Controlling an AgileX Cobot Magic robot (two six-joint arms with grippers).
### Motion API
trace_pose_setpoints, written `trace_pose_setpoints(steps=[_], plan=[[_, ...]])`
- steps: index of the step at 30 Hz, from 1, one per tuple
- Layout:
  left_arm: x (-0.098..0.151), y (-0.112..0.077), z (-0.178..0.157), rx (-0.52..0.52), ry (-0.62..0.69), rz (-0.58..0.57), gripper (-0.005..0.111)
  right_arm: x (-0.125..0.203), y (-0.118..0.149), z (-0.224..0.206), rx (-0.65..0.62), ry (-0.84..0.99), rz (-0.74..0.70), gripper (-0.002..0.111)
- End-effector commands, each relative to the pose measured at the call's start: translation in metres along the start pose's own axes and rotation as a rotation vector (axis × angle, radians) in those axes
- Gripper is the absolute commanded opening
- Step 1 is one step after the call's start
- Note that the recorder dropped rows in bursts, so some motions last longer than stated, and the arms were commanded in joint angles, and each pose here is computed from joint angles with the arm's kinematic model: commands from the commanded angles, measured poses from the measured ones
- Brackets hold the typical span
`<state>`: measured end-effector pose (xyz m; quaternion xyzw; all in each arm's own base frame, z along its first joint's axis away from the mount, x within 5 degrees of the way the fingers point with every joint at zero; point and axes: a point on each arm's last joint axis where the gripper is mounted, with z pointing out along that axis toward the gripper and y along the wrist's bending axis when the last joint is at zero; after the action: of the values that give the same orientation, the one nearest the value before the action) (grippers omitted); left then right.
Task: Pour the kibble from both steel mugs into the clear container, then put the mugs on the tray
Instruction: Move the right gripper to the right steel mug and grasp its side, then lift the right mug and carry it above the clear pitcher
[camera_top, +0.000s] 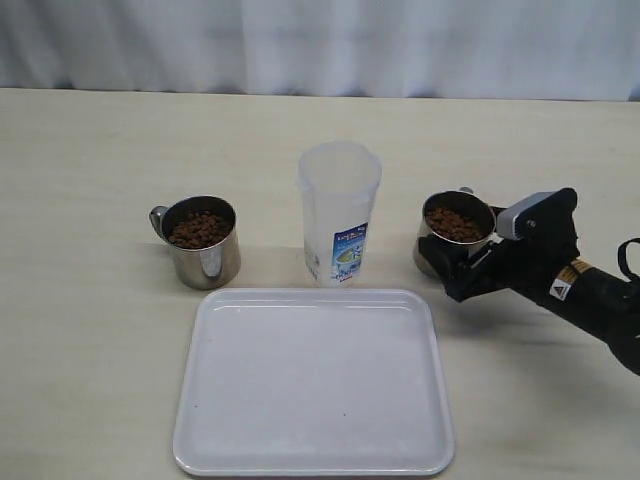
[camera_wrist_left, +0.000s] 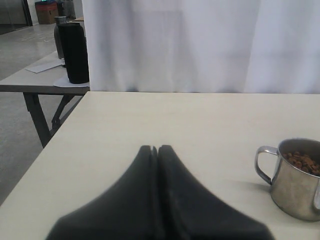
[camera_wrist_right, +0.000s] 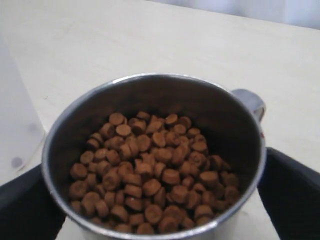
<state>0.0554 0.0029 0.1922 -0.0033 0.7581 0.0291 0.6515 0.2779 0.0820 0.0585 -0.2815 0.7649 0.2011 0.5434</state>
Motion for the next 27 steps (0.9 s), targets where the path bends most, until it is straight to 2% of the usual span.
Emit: trace_pose_setpoints(steps=[1, 6, 15, 17, 18, 20, 21, 22, 27], plan=[[0.0, 0.0, 0.0, 0.005, -0.005, -0.004, 0.0, -0.003, -0.002, 0.008, -0.053, -0.008, 0.006, 0.094], [0.0, 0.0, 0.0, 0.005, -0.005, -0.004, 0.0, 0.01, -0.003, 0.017, -0.082, 0.004, 0.009, 0.094], [0.0, 0.0, 0.0, 0.005, -0.005, -0.004, 0.0, 0.011, -0.003, 0.02, -0.089, -0.005, -0.012, 0.093], [0.0, 0.0, 0.0, 0.005, -0.005, -0.004, 0.0, 0.011, -0.003, 0.02, -0.089, -0.005, -0.012, 0.081], [0.0, 0.0, 0.0, 0.005, -0.01, -0.004, 0.0, 0.011, -0.003, 0.02, -0.089, -0.005, -0.012, 0.069], [-0.001, 0.0, 0.0, 0.005, -0.012, -0.004, 0.0, 0.01, -0.003, 0.019, -0.089, -0.005, -0.014, 0.041], [0.0, 0.0, 0.0, 0.005, -0.01, -0.004, 0.0, 0.008, -0.002, 0.016, -0.087, -0.007, -0.01, 0.019], [0.0, 0.0, 0.0, 0.005, -0.01, -0.004, 0.0, 0.006, -0.002, 0.014, -0.086, -0.011, -0.02, 0.006], [0.0, 0.0, 0.0, 0.005, -0.01, -0.004, 0.0, -0.029, -0.003, -0.006, 0.003, -0.087, -0.036, 0.004]])
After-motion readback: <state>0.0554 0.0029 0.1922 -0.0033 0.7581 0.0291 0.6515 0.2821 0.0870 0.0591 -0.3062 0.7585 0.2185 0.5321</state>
